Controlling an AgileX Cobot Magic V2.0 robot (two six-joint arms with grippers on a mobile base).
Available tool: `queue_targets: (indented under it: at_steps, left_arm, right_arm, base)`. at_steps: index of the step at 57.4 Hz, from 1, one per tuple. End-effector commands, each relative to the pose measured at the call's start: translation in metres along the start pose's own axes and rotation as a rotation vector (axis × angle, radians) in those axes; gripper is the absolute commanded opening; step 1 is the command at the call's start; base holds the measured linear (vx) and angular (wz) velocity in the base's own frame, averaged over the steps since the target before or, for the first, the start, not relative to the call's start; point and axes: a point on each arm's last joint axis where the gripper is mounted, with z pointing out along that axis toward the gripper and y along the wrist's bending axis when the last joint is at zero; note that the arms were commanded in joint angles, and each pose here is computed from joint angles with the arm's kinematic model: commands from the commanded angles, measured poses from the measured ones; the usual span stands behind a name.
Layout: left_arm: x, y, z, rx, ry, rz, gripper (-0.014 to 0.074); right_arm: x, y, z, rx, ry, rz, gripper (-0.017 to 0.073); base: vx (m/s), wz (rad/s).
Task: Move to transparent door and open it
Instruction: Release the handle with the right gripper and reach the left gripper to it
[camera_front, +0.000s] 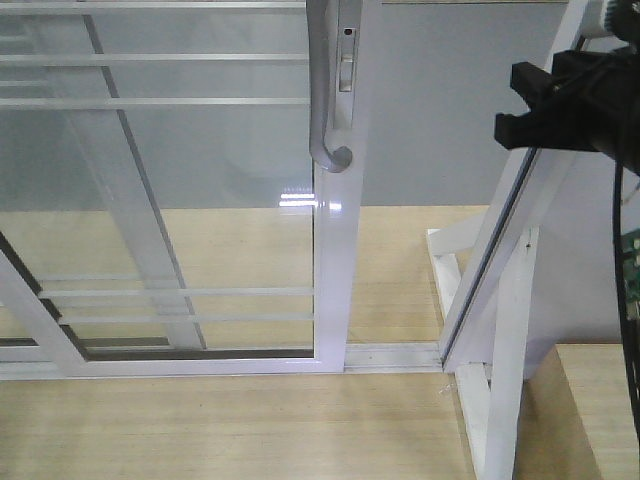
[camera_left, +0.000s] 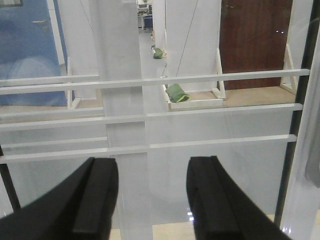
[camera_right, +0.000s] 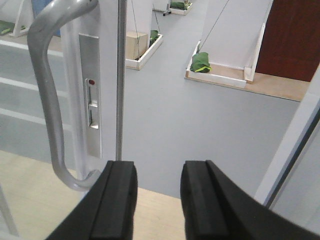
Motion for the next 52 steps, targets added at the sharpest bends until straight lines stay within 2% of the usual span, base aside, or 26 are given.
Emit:
queue_targets:
  at_steps: [1, 12, 18, 21, 25, 29, 31, 39, 52]
  left_arm:
    - [-0.017, -0.004, 0.003, 0.03, -0.103, 0.006, 0.0452]
    - [-0.016, -0.022, 0.022, 0.147, -0.128, 0.002, 0.0452]
    - [-0.014, -0.039, 0.038, 0.232, -0.171, 0.0, 0.0452]
    - [-0.014, -0.048, 0.046, 0.277, -0.17, 0.016, 0.0452]
    - [-0.017, -0.065, 0.061, 0.344, -0.157, 0.038, 0.0456]
    - [-0.021, -0.08, 0.078, 0.389, -0.138, 0.04, 0.0472]
    - [-0.024, -0.088, 0.089, 0.405, -0.129, 0.041, 0.0484]
    - [-0.03, -0.112, 0.125, 0.445, -0.129, 0.038, 0.0525]
    - [-0.03, -0.157, 0.177, 0.509, -0.142, 0.033, 0.0526]
  right_arm:
    - [-0.007, -0.007, -0.02, 0.033, -0.058, -0.005, 0.0302]
    - [-0.002, -0.006, -0.036, 0.03, -0.075, -0.006, 0.0302]
    - [-0.004, -0.007, -0.037, 0.044, -0.088, -0.005, 0.0302]
    - [-0.004, -0.007, -0.036, 0.047, -0.089, -0.002, 0.0302]
    - [-0.004, -0.007, -0.036, 0.044, -0.088, 0.016, 0.0302]
    - [-0.003, -0.007, -0.036, 0.037, -0.085, 0.066, 0.0302]
    - [-0.003, -0.006, -0.036, 0.029, -0.08, 0.086, 0.0302]
    - [-0.002, -0.005, -0.036, 0.023, -0.075, 0.085, 0.0302]
    - [-0.002, -0.005, -0.036, 0.023, -0.075, 0.088, 0.0302]
  base:
    - [0.0, 0.0]
    - [0.0, 0.0]
    - [0.0, 0.0]
    - [0.0, 0.0]
    - [0.0, 0.0]
    - [0.0, 0.0]
    - [0.0, 0.0]
    - [0.0, 0.0]
    - [0.0, 0.0]
